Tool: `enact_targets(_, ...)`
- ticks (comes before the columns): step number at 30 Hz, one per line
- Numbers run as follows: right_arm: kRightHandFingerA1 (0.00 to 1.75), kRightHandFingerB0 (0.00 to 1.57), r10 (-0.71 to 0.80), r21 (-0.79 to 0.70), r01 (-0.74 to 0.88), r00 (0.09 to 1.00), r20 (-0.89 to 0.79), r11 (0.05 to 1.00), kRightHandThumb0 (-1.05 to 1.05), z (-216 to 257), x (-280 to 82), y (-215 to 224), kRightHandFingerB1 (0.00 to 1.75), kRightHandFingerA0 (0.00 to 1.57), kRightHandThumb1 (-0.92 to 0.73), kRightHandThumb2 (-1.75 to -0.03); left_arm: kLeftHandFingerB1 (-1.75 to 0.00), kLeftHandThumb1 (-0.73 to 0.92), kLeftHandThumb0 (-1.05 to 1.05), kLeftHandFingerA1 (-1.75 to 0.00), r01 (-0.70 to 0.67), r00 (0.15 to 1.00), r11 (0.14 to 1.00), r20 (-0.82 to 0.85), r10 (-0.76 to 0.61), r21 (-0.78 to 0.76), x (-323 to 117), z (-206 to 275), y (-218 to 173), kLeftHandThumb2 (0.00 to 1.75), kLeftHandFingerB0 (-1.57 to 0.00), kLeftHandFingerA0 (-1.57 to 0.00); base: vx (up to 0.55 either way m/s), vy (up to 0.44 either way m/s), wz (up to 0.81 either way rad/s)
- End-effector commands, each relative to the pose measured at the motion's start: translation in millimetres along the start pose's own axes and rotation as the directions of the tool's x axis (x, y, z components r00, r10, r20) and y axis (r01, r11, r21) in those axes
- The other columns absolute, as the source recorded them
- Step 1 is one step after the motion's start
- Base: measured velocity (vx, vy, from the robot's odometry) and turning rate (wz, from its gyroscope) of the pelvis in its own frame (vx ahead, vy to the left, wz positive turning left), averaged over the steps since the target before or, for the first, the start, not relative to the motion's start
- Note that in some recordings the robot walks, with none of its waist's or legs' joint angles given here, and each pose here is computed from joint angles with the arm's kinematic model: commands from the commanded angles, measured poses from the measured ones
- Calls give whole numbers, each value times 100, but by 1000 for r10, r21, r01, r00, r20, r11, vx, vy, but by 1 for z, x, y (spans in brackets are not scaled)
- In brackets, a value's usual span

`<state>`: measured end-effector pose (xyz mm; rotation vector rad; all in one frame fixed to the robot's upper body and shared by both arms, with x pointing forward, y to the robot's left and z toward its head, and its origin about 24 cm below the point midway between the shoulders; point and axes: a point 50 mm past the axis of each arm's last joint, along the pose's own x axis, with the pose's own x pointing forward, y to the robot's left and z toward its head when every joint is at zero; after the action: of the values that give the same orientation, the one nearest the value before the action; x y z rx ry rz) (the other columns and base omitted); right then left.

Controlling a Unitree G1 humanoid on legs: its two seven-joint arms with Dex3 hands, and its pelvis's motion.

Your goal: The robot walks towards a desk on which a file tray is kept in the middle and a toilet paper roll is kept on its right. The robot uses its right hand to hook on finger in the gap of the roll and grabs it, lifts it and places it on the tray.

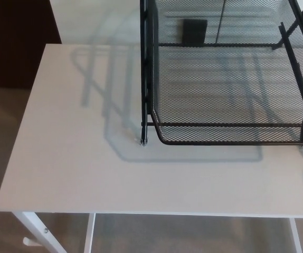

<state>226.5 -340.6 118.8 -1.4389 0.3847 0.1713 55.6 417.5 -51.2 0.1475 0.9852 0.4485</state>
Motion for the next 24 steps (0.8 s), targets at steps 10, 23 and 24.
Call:
enact_targets(10, 52, 0, 61, -43, -60, 998, 31, 997, -35, 12, 2, 15, 47, 4, -39, -96, -58, 92, -87, -73, -32, 999, 999, -15, 32, 43, 0, 2, 4, 68, -13, -19, 0, 0, 0)
enact_targets(23, 70, 35, 13, -112, -11, 1000, 22, 994, -30, 20, 21, 21, 34, 100, -63, -59, -56, 92, -88, -72, -18, 1000, 995, 1, 18, 95, -3, 4, 1, 69, -13, -20, 0, 0, 0)
enact_targets(24, 132, 66, -17, -146, 21, 999, 29, 989, -17, 19, 22, 23, 44, 82, -66, -60, -54, 92, -85, -68, -22, 1000, 996, -5, 23, 82, -2, 2, 2, 67, -12, -16, 0, 0, 0)
